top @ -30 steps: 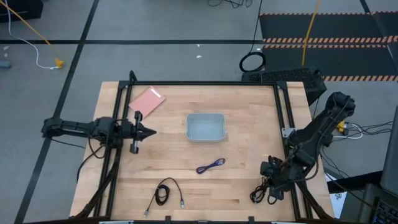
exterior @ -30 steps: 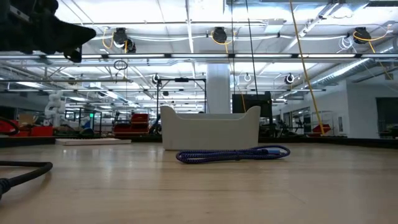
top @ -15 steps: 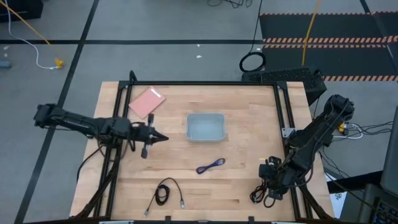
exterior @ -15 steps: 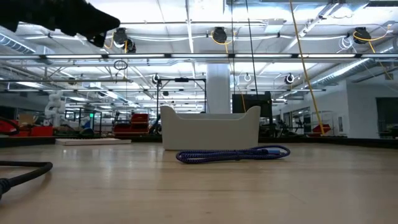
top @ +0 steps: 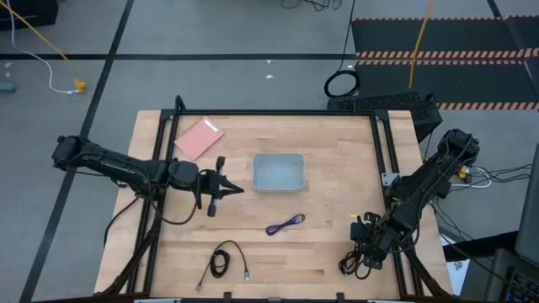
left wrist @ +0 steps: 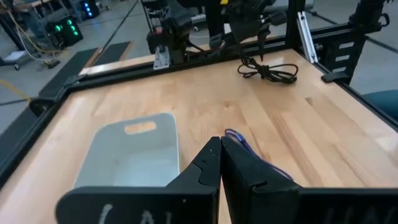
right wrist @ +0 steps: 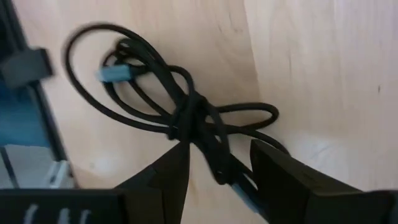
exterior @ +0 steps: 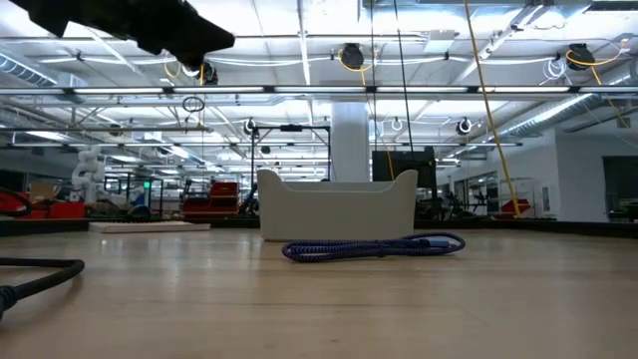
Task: Pick and place USB-C Cables
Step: Put the black charger cable into the gray bin
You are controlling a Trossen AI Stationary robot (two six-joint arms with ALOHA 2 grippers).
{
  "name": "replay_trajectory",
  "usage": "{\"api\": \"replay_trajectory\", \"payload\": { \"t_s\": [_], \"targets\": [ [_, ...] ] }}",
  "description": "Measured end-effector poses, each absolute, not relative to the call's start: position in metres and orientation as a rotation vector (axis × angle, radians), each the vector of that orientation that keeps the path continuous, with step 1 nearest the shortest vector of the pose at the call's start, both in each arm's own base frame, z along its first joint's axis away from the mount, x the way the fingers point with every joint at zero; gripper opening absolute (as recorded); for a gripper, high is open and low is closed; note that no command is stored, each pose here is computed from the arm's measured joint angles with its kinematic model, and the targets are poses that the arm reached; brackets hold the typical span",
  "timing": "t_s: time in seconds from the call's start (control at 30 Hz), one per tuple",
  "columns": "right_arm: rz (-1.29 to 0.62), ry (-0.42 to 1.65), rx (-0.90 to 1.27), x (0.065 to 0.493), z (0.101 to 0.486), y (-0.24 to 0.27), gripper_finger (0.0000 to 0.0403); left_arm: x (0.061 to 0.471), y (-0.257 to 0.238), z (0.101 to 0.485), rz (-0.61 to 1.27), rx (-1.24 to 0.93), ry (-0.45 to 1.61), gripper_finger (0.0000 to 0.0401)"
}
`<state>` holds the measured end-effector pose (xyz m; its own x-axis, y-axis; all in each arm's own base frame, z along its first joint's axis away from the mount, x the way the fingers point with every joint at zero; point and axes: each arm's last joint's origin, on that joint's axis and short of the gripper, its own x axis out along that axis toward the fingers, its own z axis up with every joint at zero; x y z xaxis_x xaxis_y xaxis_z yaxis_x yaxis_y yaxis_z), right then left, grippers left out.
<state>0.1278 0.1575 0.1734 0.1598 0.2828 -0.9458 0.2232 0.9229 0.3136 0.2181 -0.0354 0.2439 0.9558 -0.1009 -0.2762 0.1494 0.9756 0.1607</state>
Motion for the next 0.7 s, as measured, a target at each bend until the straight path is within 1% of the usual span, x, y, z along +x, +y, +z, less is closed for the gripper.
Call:
{"api": "replay_trajectory", "payload": {
  "t_s": [0.13,0.23,0.33,0.6,0.7],
  "targets": [
    [0.059,1.443,0.432,0.1256,0.1669,0.1559,0.0162,0.2230,-0.0354,0.2424,-0.127,0.192,0.285,0.0010],
    [0.103,1.471,0.444,0.1243,0.1639,0.1565,0.0151,0.2245,-0.0340,0.2405,-0.121,0.192,0.295,0.0010],
    [0.127,1.466,0.449,0.1245,0.1622,0.1571,0.0124,0.2249,-0.0323,0.2404,-0.113,0.192,0.297,0.0010],
    [0.154,1.452,0.443,0.1255,0.1628,0.1583,0.0032,0.2251,-0.0308,0.2406,-0.105,0.189,0.295,0.0010],
    [0.188,1.416,0.487,0.1296,0.1650,0.1619,0.0010,0.2252,-0.0308,0.2409,-0.105,0.188,0.292,0.0010]
  ]
}}
